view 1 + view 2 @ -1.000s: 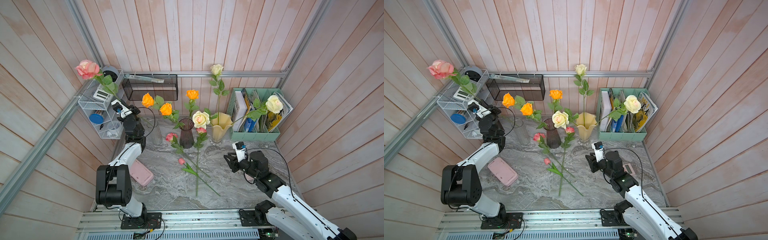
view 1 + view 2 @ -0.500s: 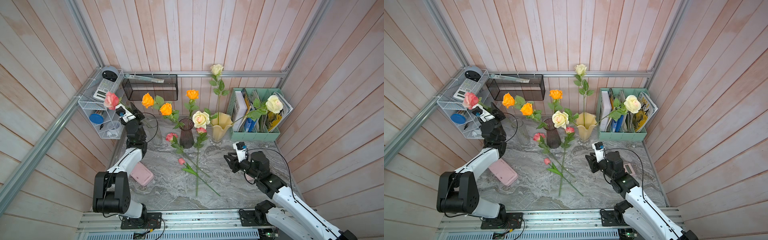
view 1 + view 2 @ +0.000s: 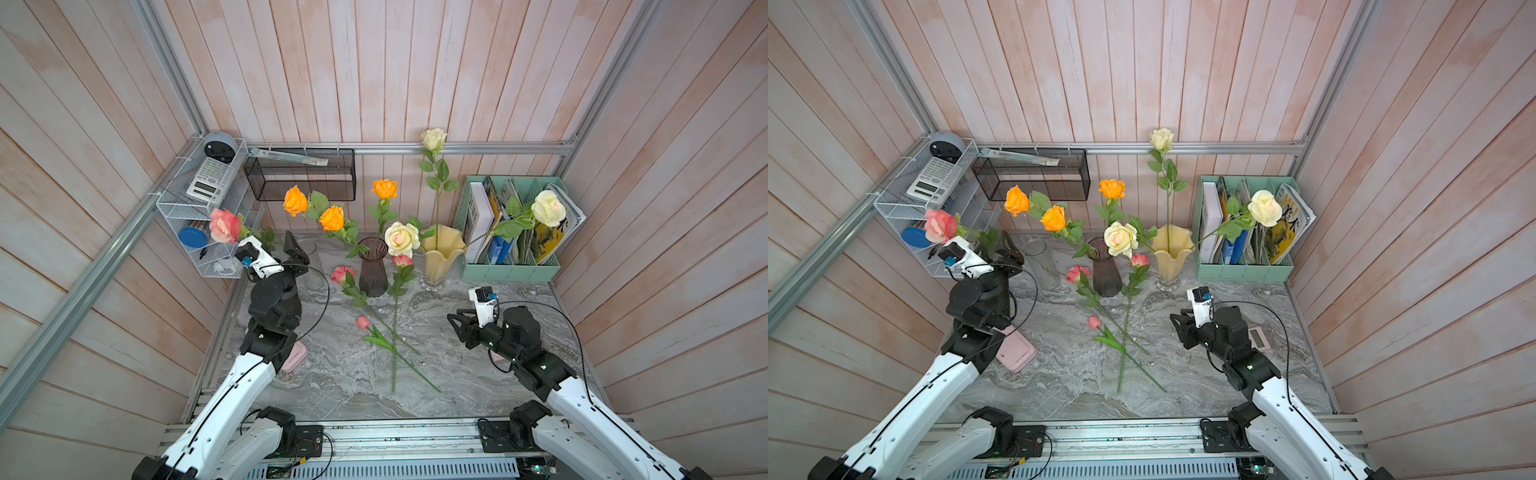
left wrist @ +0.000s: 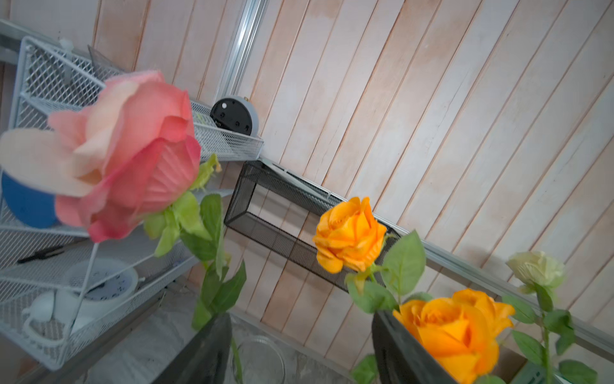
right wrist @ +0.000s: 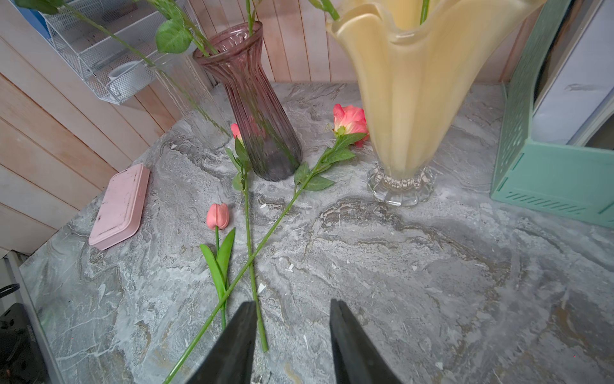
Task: Arrange the flowers in different vases according to their colors
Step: Insert the flower into the vase, then pick up the flower at the center of the board.
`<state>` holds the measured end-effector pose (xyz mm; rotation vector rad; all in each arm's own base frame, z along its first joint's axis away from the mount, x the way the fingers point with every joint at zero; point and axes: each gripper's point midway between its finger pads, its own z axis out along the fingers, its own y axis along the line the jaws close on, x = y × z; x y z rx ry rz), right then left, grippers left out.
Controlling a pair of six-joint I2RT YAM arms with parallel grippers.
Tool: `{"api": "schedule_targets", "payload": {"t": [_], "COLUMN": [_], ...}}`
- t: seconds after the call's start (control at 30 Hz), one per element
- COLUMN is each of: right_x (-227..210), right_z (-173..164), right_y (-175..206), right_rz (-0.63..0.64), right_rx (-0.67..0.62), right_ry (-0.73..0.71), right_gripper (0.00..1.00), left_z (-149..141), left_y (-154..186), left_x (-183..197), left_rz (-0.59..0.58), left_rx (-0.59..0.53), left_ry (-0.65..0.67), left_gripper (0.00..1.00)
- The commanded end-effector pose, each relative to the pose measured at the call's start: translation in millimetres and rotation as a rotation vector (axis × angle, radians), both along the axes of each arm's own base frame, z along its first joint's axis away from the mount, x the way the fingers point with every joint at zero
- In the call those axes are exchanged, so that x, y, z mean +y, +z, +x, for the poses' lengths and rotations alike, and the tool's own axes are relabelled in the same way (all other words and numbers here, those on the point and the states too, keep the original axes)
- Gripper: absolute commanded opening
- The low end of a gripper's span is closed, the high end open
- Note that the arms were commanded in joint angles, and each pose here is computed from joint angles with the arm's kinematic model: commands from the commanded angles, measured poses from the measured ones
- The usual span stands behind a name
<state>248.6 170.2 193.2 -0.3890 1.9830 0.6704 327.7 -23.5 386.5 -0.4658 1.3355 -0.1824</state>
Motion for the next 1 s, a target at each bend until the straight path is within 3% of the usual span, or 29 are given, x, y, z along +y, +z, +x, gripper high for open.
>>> {"api": "schedule_targets", "payload": {"t": [0.0, 0.07, 0.2, 0.33, 0.53, 0.7, 0.97], "right_x": [-5, -7, -9, -16, -16, -17, -19], "right_z": [0, 1, 3, 6, 7, 6, 3], "right_y": [-13, -17, -26, -37, -46, -45, -55], "right_rz": [-0.002, -0.008, -0.009, -0.016, -0.003, -0.013, -0.036], "right_rx": [0.059, 0.071, 0.107, 0.142, 0.164, 0.159, 0.184], "right_ry": [-0.037, -0.053, -0.081, -0.134, -0.15, -0.142, -0.143], "right_gripper": [0.44, 0.44, 0.46, 0.47, 0.47, 0.47, 0.47], "left_z": [-21, -32, -45, -35, -8, 10, 34], "left_y": [-74, -94, -114, -136, -175, -227, -285], "left_x": [-16, -43, -119, -194, -269, -306, -301], "left_rz": [-0.034, -0.019, 0.118, 0.189, 0.317, 0.35, 0.471], "left_rx": [0.26, 0.336, 0.452, 0.578, 0.741, 0.937, 1.148], "left_ry": [-0.039, -0.131, -0.319, -0.523, -0.66, -0.758, -0.718], "left_gripper": [0.72, 0.72, 0.72, 0.72, 0.71, 0.69, 0.64]}}
